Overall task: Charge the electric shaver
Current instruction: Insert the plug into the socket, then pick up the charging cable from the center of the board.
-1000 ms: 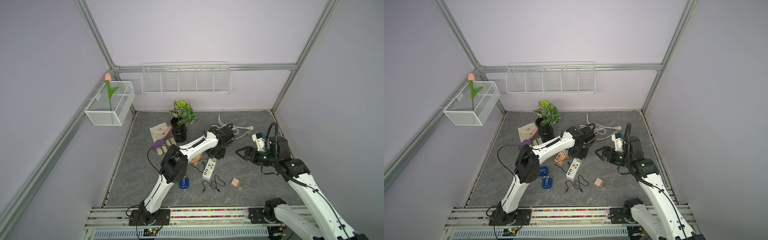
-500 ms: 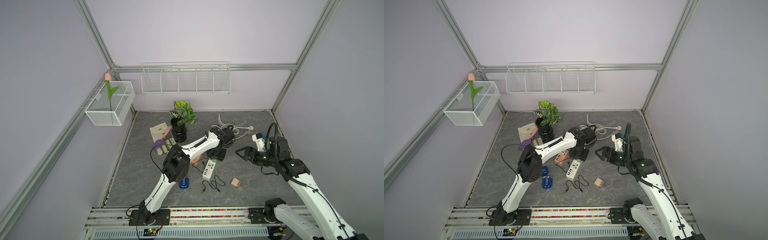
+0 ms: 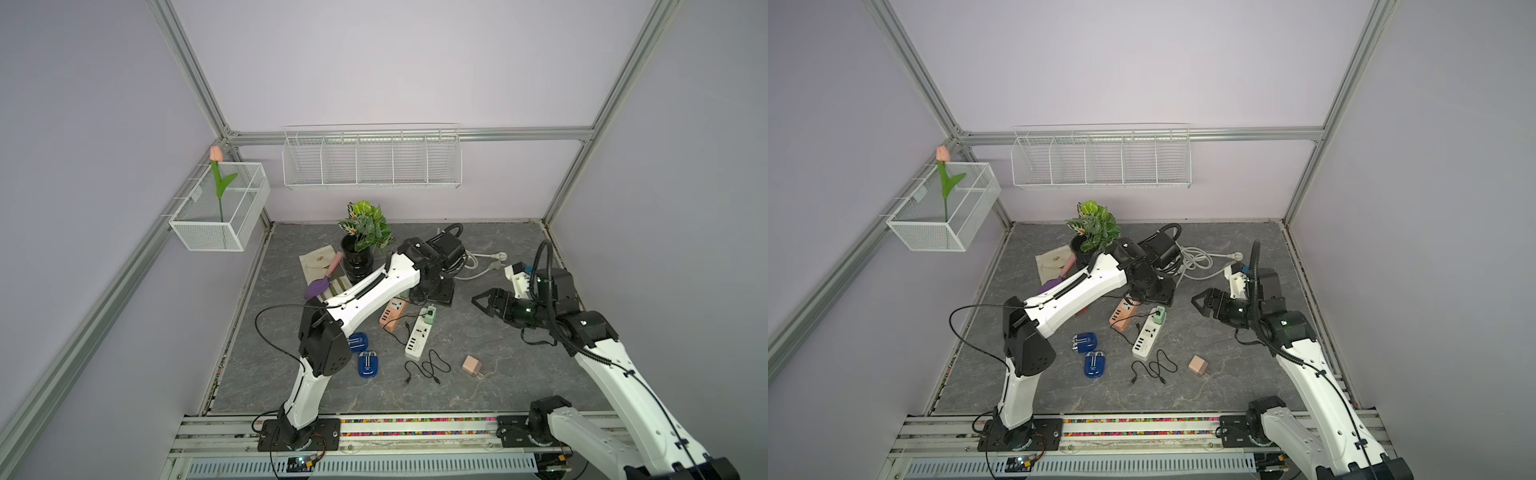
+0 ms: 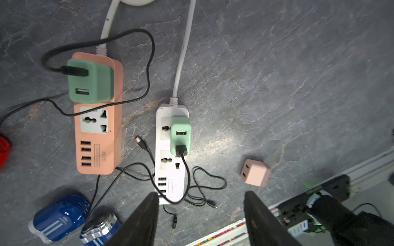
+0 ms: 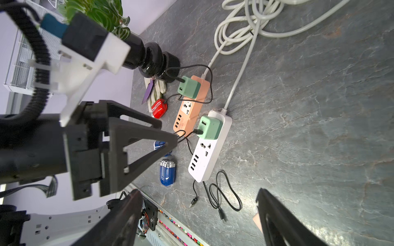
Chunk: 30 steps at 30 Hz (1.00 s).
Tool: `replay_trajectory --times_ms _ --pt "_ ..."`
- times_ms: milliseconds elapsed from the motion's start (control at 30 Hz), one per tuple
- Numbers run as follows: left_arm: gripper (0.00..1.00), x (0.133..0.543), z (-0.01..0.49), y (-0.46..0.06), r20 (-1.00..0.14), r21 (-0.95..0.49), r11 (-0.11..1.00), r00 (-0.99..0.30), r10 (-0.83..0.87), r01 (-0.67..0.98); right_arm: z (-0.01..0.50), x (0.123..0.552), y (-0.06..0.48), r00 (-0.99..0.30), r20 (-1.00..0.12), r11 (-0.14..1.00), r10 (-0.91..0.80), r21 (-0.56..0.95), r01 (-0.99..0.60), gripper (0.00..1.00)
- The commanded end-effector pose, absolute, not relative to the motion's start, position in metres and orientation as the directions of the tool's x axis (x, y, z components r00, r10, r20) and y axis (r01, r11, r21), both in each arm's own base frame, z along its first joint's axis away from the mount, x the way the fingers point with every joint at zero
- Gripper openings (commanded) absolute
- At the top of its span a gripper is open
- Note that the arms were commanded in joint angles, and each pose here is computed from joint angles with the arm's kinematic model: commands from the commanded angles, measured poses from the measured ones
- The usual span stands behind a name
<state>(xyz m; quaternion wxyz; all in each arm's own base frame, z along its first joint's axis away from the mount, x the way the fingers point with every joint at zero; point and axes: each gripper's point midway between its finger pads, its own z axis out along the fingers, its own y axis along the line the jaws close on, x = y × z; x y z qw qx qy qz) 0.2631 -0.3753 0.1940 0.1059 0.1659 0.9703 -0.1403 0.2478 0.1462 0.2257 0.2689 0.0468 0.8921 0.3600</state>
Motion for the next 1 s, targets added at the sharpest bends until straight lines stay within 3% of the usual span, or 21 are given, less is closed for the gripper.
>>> replay_trajectory --times_ms 0,267,467,567,733,967 --pt "0.62 0.283 0.214 -0.353 -0.278 -0.335 0.919 -0.954 0.117 0.21 0.24 0.251 0.155 -0.834 -0.514 0.764 0.201 0.615 -0.195 0.86" --pt "0.57 0.314 0.231 -0.27 -0.248 -0.53 0.84 -0.926 -0.286 -0.117 0.237 0.245 0.23 -0.814 -0.569 0.776 -0.114 0.461 -0.431 0.81" --pt "0.53 0.314 0.198 -0.203 -0.111 -0.62 0.686 -0.823 -0.557 -0.381 0.217 0.222 0.309 -0.764 -0.546 0.696 -0.343 0.399 -0.598 0.81" --pt "0.49 0.305 0.177 -0.175 0.004 -0.646 0.552 -0.725 -0.689 -0.528 0.203 0.209 0.343 -0.647 -0.566 0.633 -0.512 0.261 -0.729 0.82" --pt "0.49 0.286 0.159 -0.138 0.076 -0.627 0.442 -0.614 -0.785 -0.642 0.18 0.221 0.372 -0.434 -0.595 0.502 -0.677 0.057 -0.863 0.8" --pt "0.49 0.267 0.147 -0.123 0.114 -0.622 0.382 -0.562 -0.819 -0.683 0.155 0.222 0.392 -0.052 -0.574 0.155 -0.817 -0.131 -0.979 0.83"
